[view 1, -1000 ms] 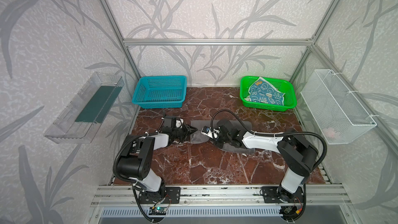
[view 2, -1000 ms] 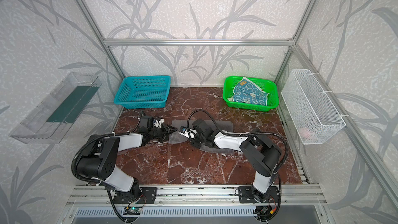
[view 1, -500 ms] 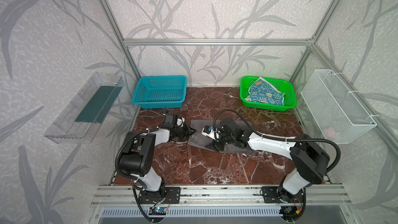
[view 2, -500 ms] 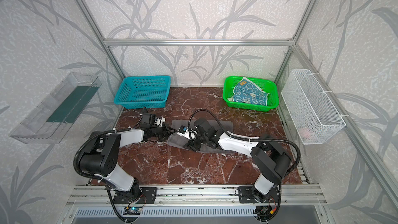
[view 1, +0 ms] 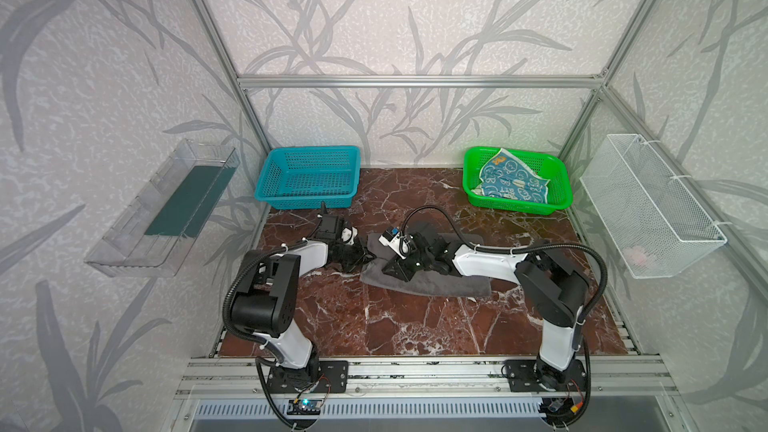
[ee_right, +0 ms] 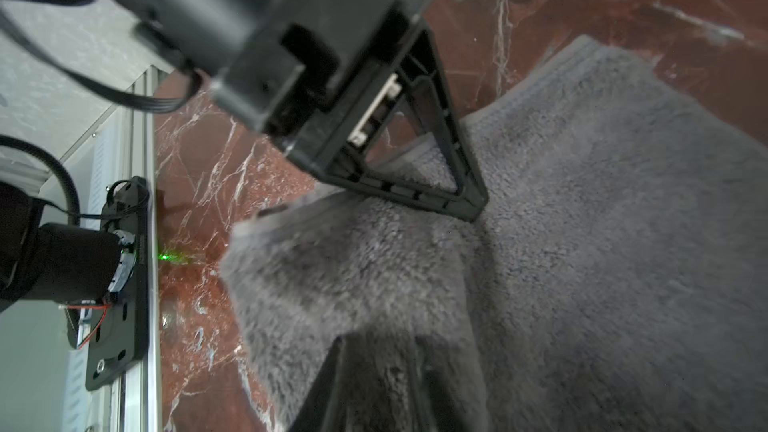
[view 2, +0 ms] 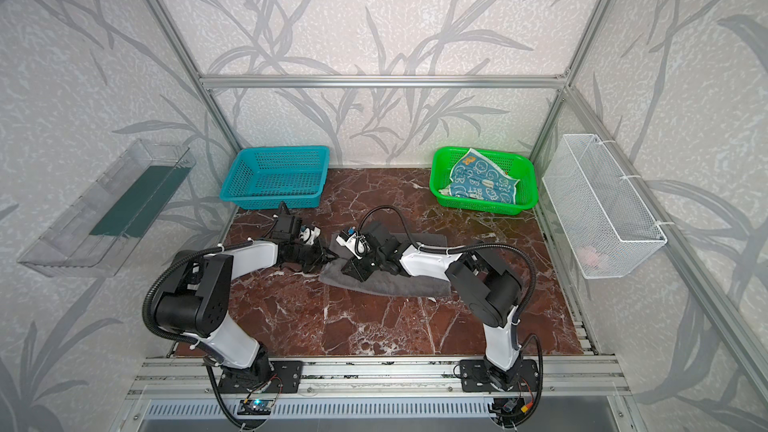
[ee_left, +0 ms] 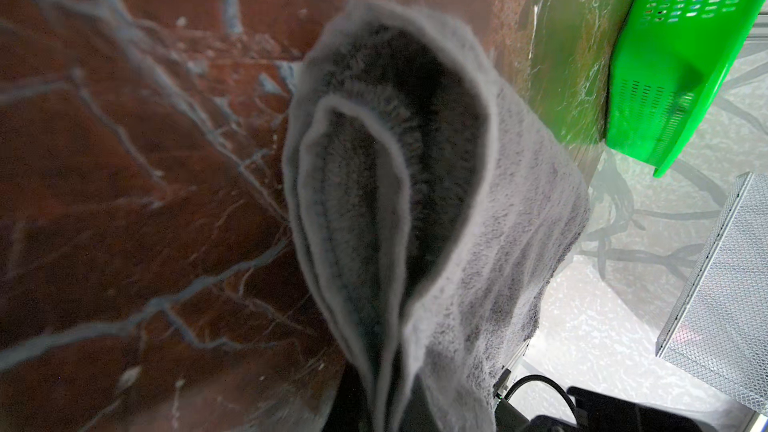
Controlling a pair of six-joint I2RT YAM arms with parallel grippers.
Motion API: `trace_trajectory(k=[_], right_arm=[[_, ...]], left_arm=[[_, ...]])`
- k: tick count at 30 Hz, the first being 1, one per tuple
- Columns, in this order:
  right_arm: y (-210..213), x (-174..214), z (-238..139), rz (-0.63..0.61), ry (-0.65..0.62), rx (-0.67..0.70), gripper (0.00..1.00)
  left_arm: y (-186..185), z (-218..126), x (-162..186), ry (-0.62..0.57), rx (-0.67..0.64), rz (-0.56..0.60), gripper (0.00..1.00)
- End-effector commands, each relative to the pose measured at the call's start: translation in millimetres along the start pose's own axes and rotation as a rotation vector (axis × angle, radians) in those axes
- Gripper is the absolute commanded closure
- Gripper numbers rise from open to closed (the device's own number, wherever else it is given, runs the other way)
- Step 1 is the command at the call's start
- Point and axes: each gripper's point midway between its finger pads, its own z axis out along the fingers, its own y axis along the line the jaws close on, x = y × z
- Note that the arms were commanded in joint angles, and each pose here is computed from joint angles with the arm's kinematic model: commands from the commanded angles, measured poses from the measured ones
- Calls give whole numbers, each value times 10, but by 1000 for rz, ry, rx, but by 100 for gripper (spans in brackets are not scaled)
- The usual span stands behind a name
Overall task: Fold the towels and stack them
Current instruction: 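Lift the folded towel with both grippers and pull it toward the teal basket, then carry the grey towel to the teal basket with the left gripper while the right releases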
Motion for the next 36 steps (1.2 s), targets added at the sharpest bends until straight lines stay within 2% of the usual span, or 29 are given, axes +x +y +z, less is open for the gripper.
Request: trace_trajectory(k=[1, 5, 9, 12, 14, 19, 23, 24, 25, 30, 36], right_arm=[[36, 45, 122, 39, 32, 26, 81], [17, 355, 242, 47, 112, 73, 84], [0, 247, 73, 40, 16, 97, 81], [18, 52, -194, -14, -69, 117, 60], [45, -26, -368, -58, -96, 128, 50], [78, -69, -795, -139, -88, 211, 34], [58, -69, -1132, -174, -143, 303, 22], [54, -60, -1206, -178, -162, 323, 4], [55, -69, -1279, -180, -184, 339, 1], [6, -12, -1548, -170, -247, 420, 0], [-59, 106, -1549, -151, -221, 443, 1]], left_arm=[[-40, -24, -10, 4, -11, 15, 100], [-102, -25, -75, -5, -1, 20, 100], [-270, -80, -223, -24, 7, 83, 100], [-437, -145, -359, -30, 5, 164, 100], [-570, -203, -496, -50, -3, 229, 100], [-890, -332, -852, -106, -26, 379, 100], [-1179, -415, -1160, -150, -33, 492, 100], [-1252, -435, -1240, -161, -35, 519, 100], [-1307, -452, -1300, -167, -39, 542, 100], [-1621, -572, -1687, -224, -74, 646, 100], [-1904, -715, -2207, -349, -121, 732, 100]])
